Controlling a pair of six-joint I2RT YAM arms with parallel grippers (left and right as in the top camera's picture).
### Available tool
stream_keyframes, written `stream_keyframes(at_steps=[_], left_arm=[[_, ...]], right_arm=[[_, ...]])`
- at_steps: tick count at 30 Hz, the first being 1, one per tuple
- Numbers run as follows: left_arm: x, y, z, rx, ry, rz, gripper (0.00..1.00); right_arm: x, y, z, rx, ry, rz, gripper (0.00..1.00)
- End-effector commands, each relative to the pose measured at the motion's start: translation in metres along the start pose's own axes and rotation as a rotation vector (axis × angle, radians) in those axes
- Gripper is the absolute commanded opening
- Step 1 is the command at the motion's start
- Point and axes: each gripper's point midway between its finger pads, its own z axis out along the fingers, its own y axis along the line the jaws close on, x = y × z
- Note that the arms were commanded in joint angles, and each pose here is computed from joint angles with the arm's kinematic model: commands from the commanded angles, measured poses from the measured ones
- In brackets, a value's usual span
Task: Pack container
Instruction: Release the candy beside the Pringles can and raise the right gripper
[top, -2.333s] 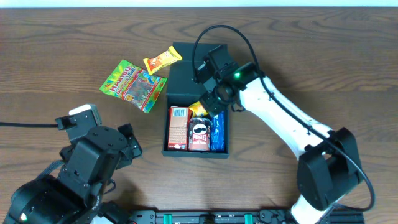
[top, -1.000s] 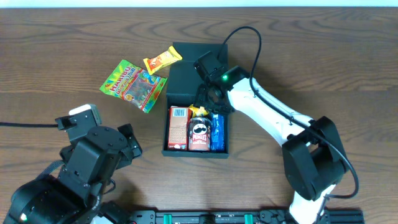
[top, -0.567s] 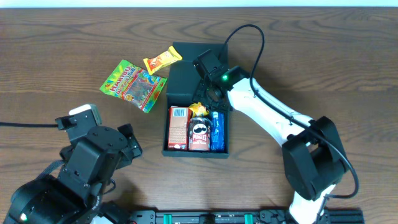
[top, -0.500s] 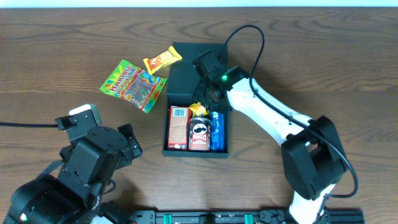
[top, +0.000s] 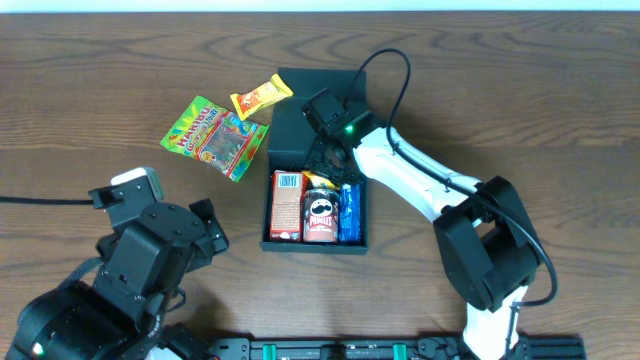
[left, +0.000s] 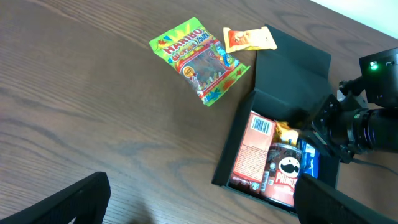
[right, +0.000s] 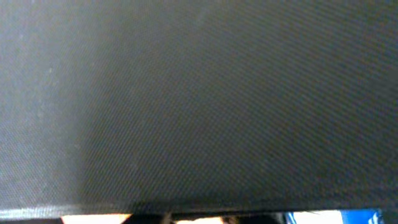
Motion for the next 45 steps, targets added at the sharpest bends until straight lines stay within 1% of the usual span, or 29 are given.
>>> stream_keyframes(at_steps=[1,10,20,27,29,30,31,34,39,45], left_arm=[[-0.006,0.001,-0.005,0.003,-0.02,-0.004,0.95],[-0.006,0.001,-0.005,0.003,-0.02,-0.004,0.95],[-0.006,0.001,-0.005,0.003,-0.02,-0.004,0.95],[-0.006,0.001,-0.005,0.003,-0.02,-0.004,0.95],[-0.006,0.0,-0.005,0.003,-0.02,-0.004,0.95],[-0.006,0.001,-0.005,0.003,-0.02,-0.004,0.95],[-0.006,0.001,-0.005,0.003,-0.02,-0.004,0.95],[-0.006,0.001,-0.005,0.003,-0.02,-0.004,0.95],[-0.006,0.001,-0.005,0.003,-0.02,-0.004,0.95],[-0.006,0.001,-0.005,0.003,-0.02,-0.004,0.95]], right_arm=[[-0.002,0.002,0.004,0.006,-0.007,-0.009,0.15],[-0.007,0.005,0.0,-0.001,-0.038,-0.082,0.08],[-0.013,0.01,-0.014,-0.019,-0.077,-0.224,0.08],[-0.015,0.02,-0.036,-0.059,-0.114,-0.316,0.07],[-0.014,0.023,-0.042,-0.07,-0.125,-0.336,0.05],[-0.014,0.024,-0.045,-0.077,-0.13,-0.342,0.02],[-0.014,0.025,-0.048,-0.081,-0.134,-0.342,0.01],[-0.014,0.028,-0.056,-0.094,-0.145,-0.362,0.02],[-0.006,0.031,-0.059,-0.095,-0.146,-0.453,0.02],[-0.001,0.027,-0.058,-0.033,-0.168,-0.604,0.02]])
